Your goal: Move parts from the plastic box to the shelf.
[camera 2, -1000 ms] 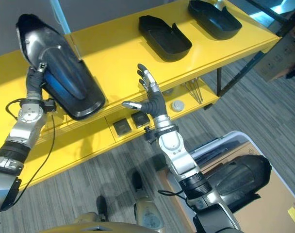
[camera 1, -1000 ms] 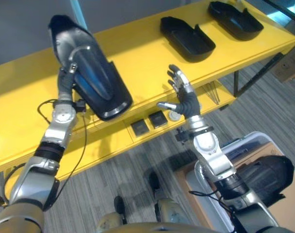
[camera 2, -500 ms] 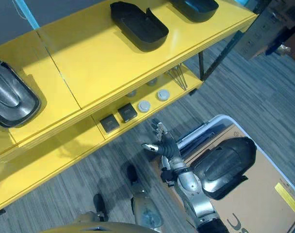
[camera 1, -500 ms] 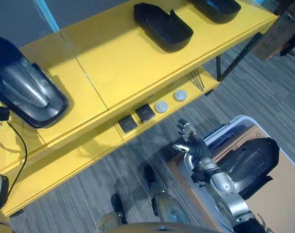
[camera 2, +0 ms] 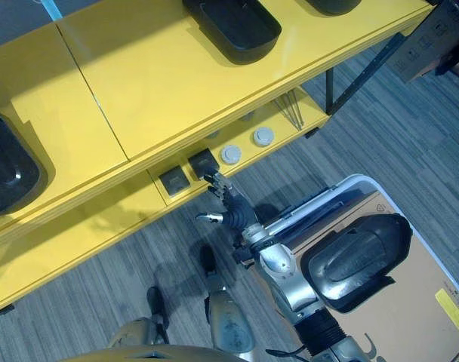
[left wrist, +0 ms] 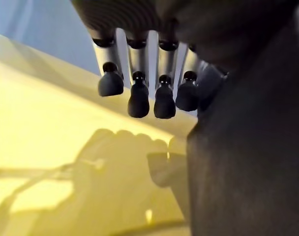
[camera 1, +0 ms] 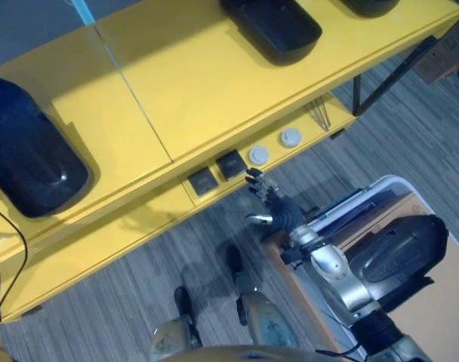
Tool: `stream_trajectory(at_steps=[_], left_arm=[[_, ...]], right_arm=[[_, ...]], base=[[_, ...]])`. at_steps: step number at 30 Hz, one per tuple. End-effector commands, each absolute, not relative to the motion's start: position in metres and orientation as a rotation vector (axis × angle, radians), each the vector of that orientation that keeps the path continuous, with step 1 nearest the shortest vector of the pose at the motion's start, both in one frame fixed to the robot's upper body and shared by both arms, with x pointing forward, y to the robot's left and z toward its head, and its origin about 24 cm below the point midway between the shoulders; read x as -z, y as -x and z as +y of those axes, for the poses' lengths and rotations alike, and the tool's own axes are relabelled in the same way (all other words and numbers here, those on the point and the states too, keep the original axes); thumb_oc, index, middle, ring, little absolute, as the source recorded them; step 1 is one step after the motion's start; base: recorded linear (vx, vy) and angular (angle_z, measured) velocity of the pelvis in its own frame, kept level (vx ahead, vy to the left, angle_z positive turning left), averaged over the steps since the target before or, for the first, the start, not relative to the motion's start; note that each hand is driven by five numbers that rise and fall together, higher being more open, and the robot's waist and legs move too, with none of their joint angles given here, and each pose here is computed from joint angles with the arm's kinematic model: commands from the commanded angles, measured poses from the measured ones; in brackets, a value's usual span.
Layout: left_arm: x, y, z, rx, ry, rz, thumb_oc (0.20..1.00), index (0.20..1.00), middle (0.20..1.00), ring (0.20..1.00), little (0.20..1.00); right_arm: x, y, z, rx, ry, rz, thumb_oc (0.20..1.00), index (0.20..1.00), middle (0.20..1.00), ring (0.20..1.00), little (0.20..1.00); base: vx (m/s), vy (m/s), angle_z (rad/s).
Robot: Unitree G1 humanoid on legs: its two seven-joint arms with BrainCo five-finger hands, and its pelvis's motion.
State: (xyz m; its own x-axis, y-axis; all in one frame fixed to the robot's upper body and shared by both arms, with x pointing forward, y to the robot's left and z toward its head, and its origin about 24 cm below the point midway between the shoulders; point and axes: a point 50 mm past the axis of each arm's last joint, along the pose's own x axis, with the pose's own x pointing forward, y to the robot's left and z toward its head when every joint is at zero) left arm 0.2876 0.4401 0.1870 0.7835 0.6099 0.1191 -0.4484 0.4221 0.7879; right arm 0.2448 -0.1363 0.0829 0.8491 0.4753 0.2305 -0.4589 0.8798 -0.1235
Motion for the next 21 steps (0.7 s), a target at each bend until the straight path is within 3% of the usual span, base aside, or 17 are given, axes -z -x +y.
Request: stream_trajectory(at_steps=[1,9,14,21], left_arm=[[-0.213,-0.303,0.428,-0.688,-0.943,0.077,1.000,1.000,1.000,1.000,1.000],[-0.212,-0.316,0.410,-0.734,-0.992,-0.015,1.000,1.000,1.000,1.000,1.000],[-0.222,-0.333,0.370,-0.722,-0.875,-0.275,1.000,1.000,1.000,1.000,1.000],[-0.244,-0.332,0.360,-0.728,-0.931,-0.394,1.000,1.000,1.000,1.000,1.000]], right_arm=[[-0.105,-0.243,-0.138,-0.470,0.005,-0.396,1.000,1.000,1.000,1.000,1.000],[-0.102,-0.239,-0.140,-0.444,-0.013,-0.393,1.000,1.000,1.000,1.000,1.000],[-0.101,-0.239,-0.140,-0.436,-0.020,-0.388,1.000,1.000,1.000,1.000,1.000],[-0.102,-0.244,-0.141,-0.462,0.013,-0.390,1.000,1.000,1.000,1.000,1.000]], base=[[-0.02,0.011,0.07],[-0.01,0.004,0.02],[-0.01,0.002,0.01],[0.02,-0.020,0.09]])
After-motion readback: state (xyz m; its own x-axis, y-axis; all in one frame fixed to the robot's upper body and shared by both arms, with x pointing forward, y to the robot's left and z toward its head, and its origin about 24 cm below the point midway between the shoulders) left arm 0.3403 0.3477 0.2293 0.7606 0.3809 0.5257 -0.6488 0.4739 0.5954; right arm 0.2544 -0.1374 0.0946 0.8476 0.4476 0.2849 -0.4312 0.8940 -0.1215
